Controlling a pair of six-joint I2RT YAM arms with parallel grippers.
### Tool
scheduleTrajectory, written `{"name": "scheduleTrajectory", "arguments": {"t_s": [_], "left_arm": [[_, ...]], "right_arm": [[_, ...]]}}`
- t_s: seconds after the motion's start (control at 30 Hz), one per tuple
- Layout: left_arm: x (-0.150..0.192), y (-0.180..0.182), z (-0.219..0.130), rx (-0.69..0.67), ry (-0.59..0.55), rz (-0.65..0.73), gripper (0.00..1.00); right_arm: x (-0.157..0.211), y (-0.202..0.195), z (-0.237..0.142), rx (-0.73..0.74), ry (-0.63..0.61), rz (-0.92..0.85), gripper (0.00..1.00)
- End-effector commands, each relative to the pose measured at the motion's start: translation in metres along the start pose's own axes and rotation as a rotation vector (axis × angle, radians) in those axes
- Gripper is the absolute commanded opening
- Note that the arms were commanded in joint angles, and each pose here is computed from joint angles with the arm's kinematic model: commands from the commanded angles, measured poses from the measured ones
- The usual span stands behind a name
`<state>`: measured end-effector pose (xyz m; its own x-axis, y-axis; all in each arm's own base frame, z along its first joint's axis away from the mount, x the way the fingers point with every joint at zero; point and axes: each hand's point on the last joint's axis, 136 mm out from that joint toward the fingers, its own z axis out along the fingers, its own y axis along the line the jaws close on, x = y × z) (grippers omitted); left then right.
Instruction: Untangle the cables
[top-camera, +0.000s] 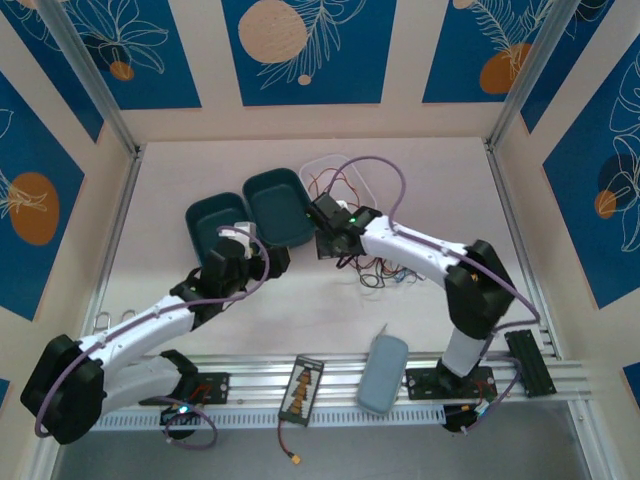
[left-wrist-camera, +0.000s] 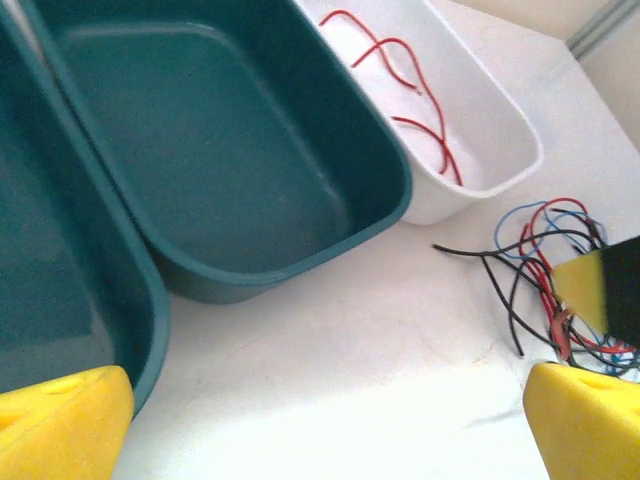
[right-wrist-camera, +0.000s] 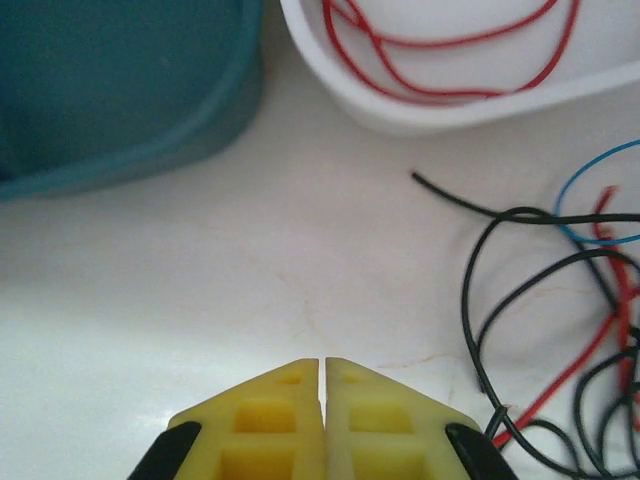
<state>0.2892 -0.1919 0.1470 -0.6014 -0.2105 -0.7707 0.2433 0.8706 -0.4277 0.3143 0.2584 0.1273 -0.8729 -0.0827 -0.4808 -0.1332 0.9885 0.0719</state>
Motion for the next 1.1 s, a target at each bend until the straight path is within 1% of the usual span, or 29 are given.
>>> {"name": "scheduleTrajectory", "arguments": {"t_s": [0.0, 0.13, 0.33, 0.53, 0.67, 0.87, 0.97, 1.07], "left_arm": [[-0.012, -0.019, 0.000, 0.097, -0.036, 0.058, 1.00], [-0.017, -0.033, 0.000, 0.174, -0.062, 0.091, 1.00], [-0.024, -0.070, -0.002, 0.367, -0.095, 0.145, 1.00], [-0.029, -0.106, -0.001, 0.524, -0.121, 0.226, 1.00], [-0.027, -0.132, 0.001, 0.596, -0.146, 0.342, 1.00], [-0.023, -0.166, 0.012, 0.648, -0.217, 0.544, 1.00], [-0.024, -0.183, 0.027, 0.670, -0.234, 0.603, 0.94], [-0.029, -0.200, 0.042, 0.705, -0.268, 0.609, 0.82]], "right_arm": [[-0.007, -0.013, -0.031, 0.012, -0.046, 0.034, 0.00], [-0.018, -0.021, -0.064, -0.007, -0.109, 0.040, 0.00], [-0.038, -0.031, -0.115, -0.052, -0.225, 0.049, 0.00], [-0.055, -0.038, -0.163, -0.141, -0.318, 0.066, 0.00], [-0.064, -0.039, -0.194, -0.197, -0.371, 0.059, 0.00], [-0.069, -0.043, -0.227, -0.262, -0.418, 0.054, 0.00], [-0.071, -0.044, -0.238, -0.281, -0.432, 0.053, 0.00], [-0.073, -0.045, -0.247, -0.296, -0.440, 0.056, 0.00]]}}
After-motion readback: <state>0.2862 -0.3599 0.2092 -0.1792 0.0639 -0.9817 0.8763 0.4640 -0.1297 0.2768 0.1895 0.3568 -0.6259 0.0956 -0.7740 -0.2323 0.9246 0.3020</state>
